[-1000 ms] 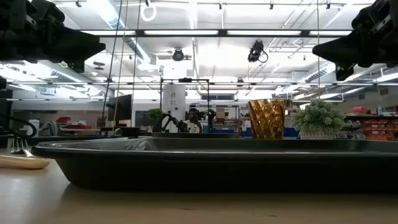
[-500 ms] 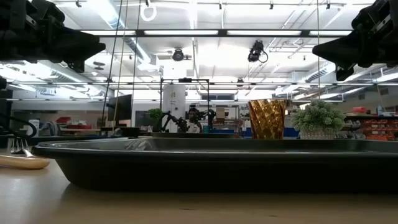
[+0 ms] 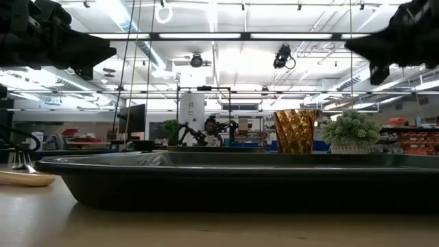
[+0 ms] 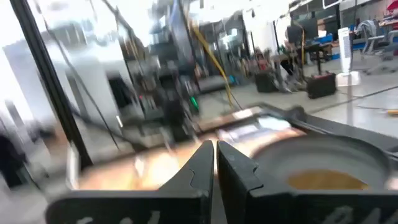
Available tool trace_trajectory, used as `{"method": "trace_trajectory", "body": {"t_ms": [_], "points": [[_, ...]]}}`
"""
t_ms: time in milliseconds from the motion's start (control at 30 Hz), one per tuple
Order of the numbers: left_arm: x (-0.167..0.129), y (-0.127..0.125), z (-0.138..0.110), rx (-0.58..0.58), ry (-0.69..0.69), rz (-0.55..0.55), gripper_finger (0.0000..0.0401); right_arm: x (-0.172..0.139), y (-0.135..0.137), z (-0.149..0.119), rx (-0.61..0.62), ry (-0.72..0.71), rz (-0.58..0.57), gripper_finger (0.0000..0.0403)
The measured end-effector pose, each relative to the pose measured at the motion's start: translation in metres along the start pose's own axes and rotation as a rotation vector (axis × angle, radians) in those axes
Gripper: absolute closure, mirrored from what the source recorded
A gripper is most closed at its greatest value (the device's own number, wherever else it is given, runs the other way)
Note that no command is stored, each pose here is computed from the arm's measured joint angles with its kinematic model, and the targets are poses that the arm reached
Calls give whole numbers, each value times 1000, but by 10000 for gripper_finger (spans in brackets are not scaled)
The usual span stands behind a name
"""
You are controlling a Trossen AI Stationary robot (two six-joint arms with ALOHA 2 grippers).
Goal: Pick and place plate/cup/fork/spoon on tray
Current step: Put the brown cup on the top right of the black tray
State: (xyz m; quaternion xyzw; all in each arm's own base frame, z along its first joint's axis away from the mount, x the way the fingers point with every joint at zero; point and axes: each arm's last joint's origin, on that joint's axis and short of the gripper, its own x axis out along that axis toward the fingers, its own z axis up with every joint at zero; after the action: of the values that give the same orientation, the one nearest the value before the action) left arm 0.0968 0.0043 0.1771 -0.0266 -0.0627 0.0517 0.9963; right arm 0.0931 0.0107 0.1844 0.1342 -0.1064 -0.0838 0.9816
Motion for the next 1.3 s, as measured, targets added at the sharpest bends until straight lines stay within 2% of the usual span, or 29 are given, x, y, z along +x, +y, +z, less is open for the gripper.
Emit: {"method": "trace_trajectory", "body": {"t_ms": [67,200,333,467,633,867,1100,1300], "points": [[0,0,0,0,0,0,259,0,1,8,39,-84,-4,376],[0,0,0,0,0,0,259,-3,2,26,12,-253,-23,376],[0,0,0,0,0,0,259,-2,-2,30,9,-280,-143,378],[0,0,0,0,0,0,259,4,-6,30,-8,-161,-262,391],[0,0,0,0,0,0,259,17,-8,29,39,1,-307,397],[0,0,0,0,0,0,259,39,-12,21,-1,204,-397,380],[0,0,0,0,0,0,259,62,-17,30,15,435,-442,373],[0,0,0,0,0,-1,259,81,-27,39,-22,637,-535,331]]}}
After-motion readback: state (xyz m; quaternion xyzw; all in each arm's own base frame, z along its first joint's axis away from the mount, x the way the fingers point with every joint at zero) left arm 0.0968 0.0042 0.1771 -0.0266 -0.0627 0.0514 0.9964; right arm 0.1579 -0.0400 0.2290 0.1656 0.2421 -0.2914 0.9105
